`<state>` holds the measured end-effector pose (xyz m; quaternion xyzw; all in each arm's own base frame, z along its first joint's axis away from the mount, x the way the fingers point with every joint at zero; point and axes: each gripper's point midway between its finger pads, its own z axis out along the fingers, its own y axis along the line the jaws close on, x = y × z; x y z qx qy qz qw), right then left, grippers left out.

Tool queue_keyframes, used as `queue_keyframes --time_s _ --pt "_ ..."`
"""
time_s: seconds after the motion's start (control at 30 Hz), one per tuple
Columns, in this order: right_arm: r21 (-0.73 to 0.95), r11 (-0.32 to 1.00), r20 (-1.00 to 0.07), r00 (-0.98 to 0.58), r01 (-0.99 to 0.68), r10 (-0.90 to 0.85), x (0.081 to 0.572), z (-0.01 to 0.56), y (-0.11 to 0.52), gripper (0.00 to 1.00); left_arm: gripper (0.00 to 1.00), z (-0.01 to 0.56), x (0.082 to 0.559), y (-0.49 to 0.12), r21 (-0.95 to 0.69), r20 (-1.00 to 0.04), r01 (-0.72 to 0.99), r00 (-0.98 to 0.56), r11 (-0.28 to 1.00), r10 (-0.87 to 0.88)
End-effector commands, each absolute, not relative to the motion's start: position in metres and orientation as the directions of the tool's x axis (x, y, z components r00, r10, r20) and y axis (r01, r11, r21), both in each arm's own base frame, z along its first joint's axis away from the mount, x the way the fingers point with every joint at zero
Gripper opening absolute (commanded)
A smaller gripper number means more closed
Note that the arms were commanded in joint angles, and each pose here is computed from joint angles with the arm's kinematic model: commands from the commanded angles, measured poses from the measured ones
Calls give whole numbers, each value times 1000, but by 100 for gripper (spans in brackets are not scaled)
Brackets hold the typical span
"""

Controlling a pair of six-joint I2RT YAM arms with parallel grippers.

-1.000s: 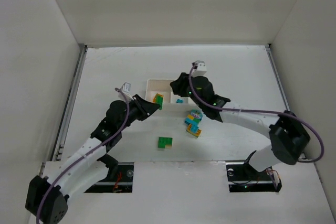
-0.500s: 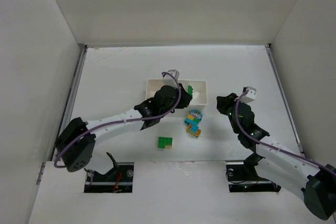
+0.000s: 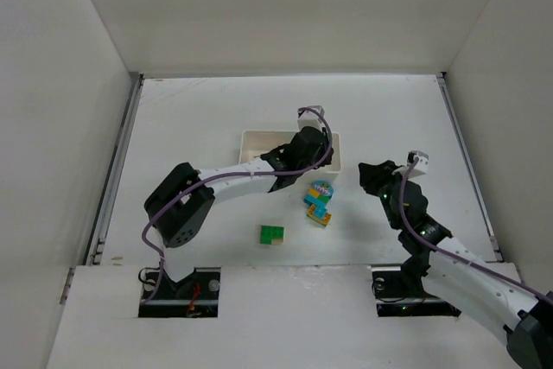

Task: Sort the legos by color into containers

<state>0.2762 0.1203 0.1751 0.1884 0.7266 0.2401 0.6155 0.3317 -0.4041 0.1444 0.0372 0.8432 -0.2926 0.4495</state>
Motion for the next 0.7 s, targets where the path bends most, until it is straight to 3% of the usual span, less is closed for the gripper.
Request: queue_keyframes --time_s 0.0,0.13,0.23,0.37,0.53,0.67 --pt "578 815 -801 -206 -25 562 274 172 130 32 21 164 340 -416 -477 -790 344 -571 809 -223" --pt "552 832 -815 -249 -57 523 271 169 146 37 38 162 341 -414 -480 -787 340 -574 809 -227" --pt "545 834 -818 -271 -83 507 267 168 158 49 45 169 339 -410 -487 -787 339 -571 805 -235" --pt "507 848 -834 -339 -156 436 256 169 183 50 45 194 330 -396 -509 -794 353 -546 785 -269" --pt "361 832 -879 -453 -421 152 212 159 254 36 44 222 308 -353 -533 -799 356 -509 767 -319" --pt "274 746 -880 -471 -607 -60 170 143 307 40 44 216 285 -301 -556 -780 310 -516 771 -354"
